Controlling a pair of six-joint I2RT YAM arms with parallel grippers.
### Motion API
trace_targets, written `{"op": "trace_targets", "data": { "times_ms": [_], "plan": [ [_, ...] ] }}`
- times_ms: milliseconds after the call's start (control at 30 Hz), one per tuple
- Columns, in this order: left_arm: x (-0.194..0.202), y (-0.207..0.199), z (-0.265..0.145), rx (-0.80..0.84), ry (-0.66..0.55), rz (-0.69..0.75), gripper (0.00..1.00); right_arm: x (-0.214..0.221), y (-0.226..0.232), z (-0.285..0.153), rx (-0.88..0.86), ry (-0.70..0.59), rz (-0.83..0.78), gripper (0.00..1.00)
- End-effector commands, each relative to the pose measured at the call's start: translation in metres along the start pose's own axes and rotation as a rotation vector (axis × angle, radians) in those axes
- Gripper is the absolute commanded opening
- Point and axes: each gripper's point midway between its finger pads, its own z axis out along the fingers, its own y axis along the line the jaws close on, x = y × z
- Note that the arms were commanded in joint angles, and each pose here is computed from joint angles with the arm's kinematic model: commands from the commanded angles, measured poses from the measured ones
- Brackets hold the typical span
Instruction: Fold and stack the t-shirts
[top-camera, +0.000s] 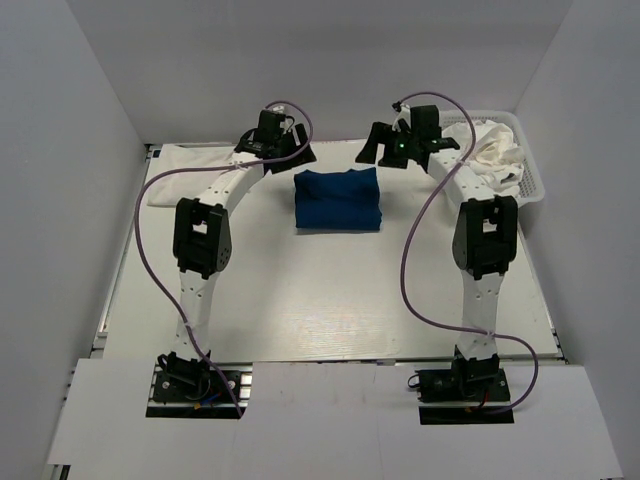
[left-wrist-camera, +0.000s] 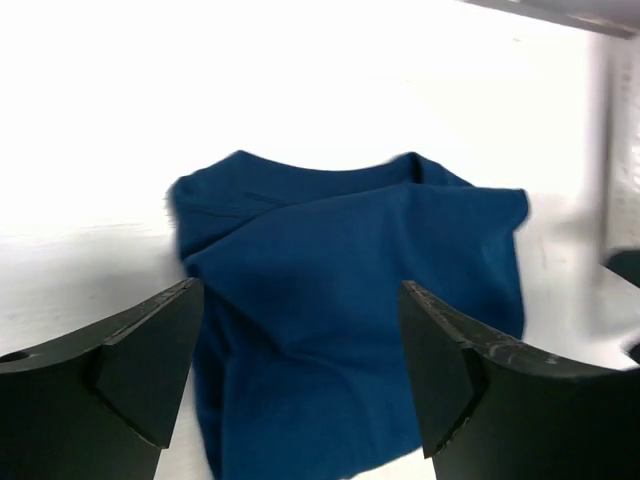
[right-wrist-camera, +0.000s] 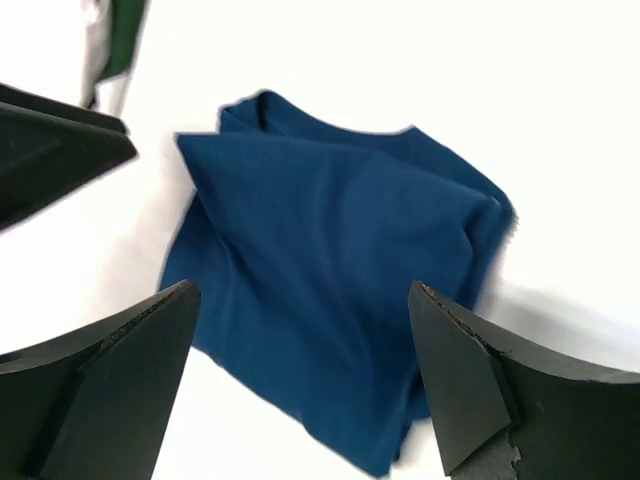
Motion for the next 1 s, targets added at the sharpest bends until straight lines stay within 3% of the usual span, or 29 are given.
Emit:
{"op": "trace_targets", "data": {
  "times_ms": [0,167,267,433,767,900,933,967],
  "plan": [
    [-0.021,-0.040,-0.019,0.148,-0.045,0.021,0.88,0.005,0.003,0.021,-0.081,0.007,0.045,0.90],
    [0.004,-0.043,0.010,0.207,0.061,0.007,0.88,0.007,-0.002,0.041,-0.134,-0.015,0.052,0.90],
    [0.010,-0.041,0.020,0.225,0.052,0.010,0.88,0.010,-0.012,0.055,-0.142,-0.027,0.055,0.90],
    [0.031,-0.012,0.058,0.192,0.084,-0.045,0.88,0.021,-0.071,0.094,-0.008,-0.065,0.159,0.90],
    [0.059,0.033,0.088,0.073,0.131,-0.073,0.88,0.072,-0.093,0.109,-0.023,0.062,0.210,0.90],
    [0.036,0.020,0.081,0.102,0.082,-0.063,0.90,0.060,-0.077,0.098,-0.049,0.067,0.158,0.90],
    [0.025,0.013,0.074,0.112,0.065,-0.059,0.99,0.050,-0.067,0.092,-0.061,0.051,0.119,0.90],
    [0.008,0.005,0.062,0.116,0.028,-0.040,0.99,0.038,-0.057,0.084,-0.070,0.033,0.085,0.90]
  ]
}}
